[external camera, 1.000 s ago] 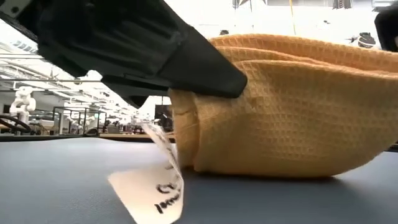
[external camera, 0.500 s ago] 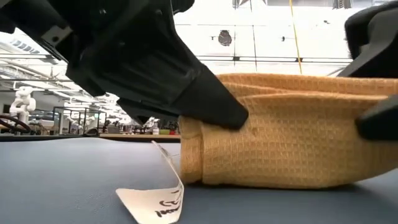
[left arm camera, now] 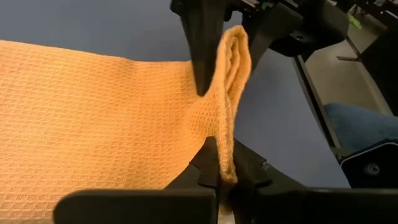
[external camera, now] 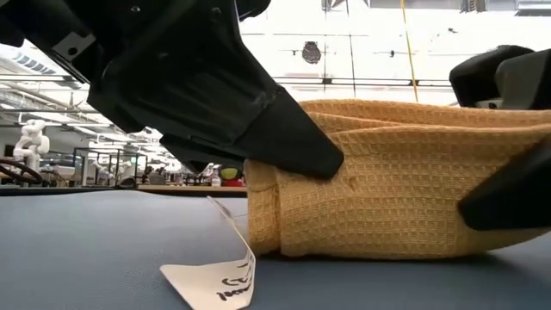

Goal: Roll towel into tight, uniform cylinder
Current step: Roll the orange microfiber cloth

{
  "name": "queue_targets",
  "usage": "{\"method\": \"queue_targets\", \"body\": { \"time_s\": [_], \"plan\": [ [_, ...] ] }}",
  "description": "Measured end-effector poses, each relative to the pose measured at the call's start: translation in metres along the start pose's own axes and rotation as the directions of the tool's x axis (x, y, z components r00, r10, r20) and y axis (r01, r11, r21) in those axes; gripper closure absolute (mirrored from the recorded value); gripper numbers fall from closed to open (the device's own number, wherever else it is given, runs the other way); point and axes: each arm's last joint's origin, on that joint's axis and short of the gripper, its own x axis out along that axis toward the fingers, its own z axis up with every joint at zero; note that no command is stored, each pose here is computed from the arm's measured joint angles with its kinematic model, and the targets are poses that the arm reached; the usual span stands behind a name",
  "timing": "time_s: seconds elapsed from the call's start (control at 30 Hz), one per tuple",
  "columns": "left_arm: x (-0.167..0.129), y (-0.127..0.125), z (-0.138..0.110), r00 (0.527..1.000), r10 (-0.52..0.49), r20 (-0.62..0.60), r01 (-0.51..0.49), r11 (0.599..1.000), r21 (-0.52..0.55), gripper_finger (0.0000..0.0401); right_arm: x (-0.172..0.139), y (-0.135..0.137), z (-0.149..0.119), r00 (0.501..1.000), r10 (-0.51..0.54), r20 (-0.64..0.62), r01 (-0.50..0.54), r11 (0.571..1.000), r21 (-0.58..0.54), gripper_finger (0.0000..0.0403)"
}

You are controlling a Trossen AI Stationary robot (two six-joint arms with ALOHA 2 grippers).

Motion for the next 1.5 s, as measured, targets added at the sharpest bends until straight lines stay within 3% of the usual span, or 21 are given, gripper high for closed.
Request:
{"method": "queue_targets", "body": {
  "time_s": [0.1,0.17,0.37,0.67,0.83,1.0,1.23,1.37,1.5],
  "plan": [
    [0.0,0.0,0.0,1.0,0.0,0.0,0.0,1.0,0.0,0.0372,0.0,0.0,0.0,1.0,0.001,0.001,-0.001,0.999,0.036,0.0382],
    [0.0,0.0,0.0,1.0,0.001,0.001,-0.001,1.0,0.002,0.0368,0.0,0.0,0.0,1.0,0.003,0.004,-0.004,0.998,0.062,0.0394],
    [-0.004,-0.009,-0.005,1.0,0.001,0.007,-0.001,0.998,0.066,0.0345,0.003,-0.002,0.001,1.0,0.014,-0.006,-0.012,0.978,0.206,0.0399],
    [-0.017,-0.022,-0.021,0.988,0.152,0.01,-0.153,0.983,0.104,0.02,0.014,-0.013,0.004,0.998,0.046,-0.045,-0.025,0.918,0.397,0.0401],
    [-0.035,-0.032,-0.018,0.979,0.201,0.021,-0.202,0.977,0.068,0.0154,0.024,-0.022,0.007,0.99,0.111,-0.086,-0.055,0.869,0.491,0.0402],
    [-0.043,-0.045,-0.025,0.98,0.194,0.048,-0.198,0.977,0.078,0.015,0.029,-0.028,0.009,0.989,0.119,-0.093,-0.054,0.851,0.523,0.0402],
    [-0.029,-0.049,-0.034,0.964,0.202,0.171,-0.221,0.97,0.105,0.0142,0.022,-0.032,0.02,0.989,0.13,-0.078,-0.066,0.834,0.547,0.0403],
    [-0.016,-0.047,-0.039,0.96,0.164,0.226,-0.199,0.969,0.145,0.0098,0.021,-0.033,0.022,0.989,0.129,-0.071,-0.067,0.824,0.563,0.0403],
    [-0.007,-0.042,-0.042,0.95,0.196,0.244,-0.242,0.954,0.175,0.0037,0.021,-0.033,0.022,0.989,0.132,-0.072,-0.066,0.81,0.582,0.0403]
  ]
}}
